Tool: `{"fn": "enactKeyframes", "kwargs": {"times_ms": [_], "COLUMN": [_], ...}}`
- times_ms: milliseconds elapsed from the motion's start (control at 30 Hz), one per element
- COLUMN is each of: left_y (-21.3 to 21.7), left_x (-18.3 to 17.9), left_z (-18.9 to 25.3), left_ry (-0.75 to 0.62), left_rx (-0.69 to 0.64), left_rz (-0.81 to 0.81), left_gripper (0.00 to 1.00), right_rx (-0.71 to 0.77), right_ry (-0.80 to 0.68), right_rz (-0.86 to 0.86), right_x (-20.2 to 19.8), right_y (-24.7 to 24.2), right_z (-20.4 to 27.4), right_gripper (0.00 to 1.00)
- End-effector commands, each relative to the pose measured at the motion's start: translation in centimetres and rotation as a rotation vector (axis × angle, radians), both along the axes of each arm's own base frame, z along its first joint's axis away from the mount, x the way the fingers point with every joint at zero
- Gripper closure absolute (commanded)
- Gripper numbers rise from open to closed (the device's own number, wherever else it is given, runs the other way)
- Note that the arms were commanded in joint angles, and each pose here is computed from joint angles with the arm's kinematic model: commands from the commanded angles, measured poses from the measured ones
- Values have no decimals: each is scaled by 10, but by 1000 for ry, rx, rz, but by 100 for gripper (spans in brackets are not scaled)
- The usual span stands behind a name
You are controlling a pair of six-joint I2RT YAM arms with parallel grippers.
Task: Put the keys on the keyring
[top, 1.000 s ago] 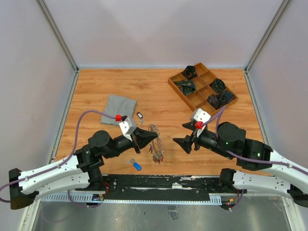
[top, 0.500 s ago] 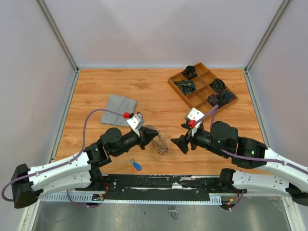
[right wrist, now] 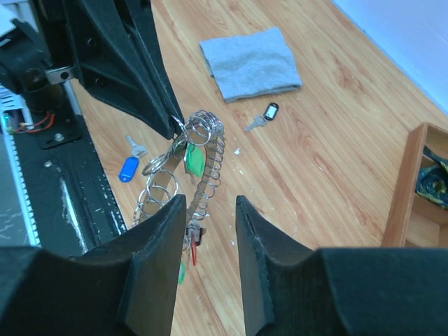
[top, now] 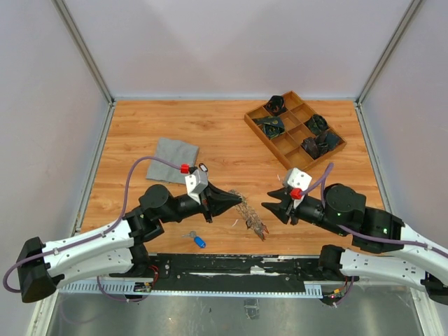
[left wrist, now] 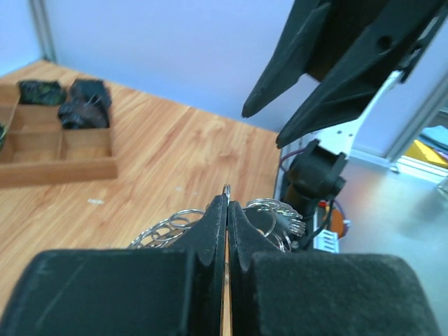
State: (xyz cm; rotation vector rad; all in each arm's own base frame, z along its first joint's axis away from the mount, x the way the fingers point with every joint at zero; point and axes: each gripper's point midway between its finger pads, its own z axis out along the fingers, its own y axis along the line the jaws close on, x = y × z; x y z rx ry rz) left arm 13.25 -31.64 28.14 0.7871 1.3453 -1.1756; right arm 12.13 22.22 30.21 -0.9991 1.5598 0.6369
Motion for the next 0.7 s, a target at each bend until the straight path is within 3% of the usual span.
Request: {"fn": "enactKeyframes", "kwargs": {"times_ms": [0, 200, 667], "left_y": [6, 5, 2], "left_x": [-28, -42, -62], "left_z": [68, 85, 110], "left_ry": [-126, -156, -214], "left_rx": [-184, -216, -236], "left_rz": [-126, -205, -322], "left_gripper": [99, 99, 100], "right_rx": [66, 137, 256], "right_ry": [-81, -74, -116], "right_rz": [133, 293, 412], "right_x": [-16, -39, -57], "right_y": [8, 30, 42], "right_z": [18, 29, 58], "right_gripper": [65, 65, 72]}}
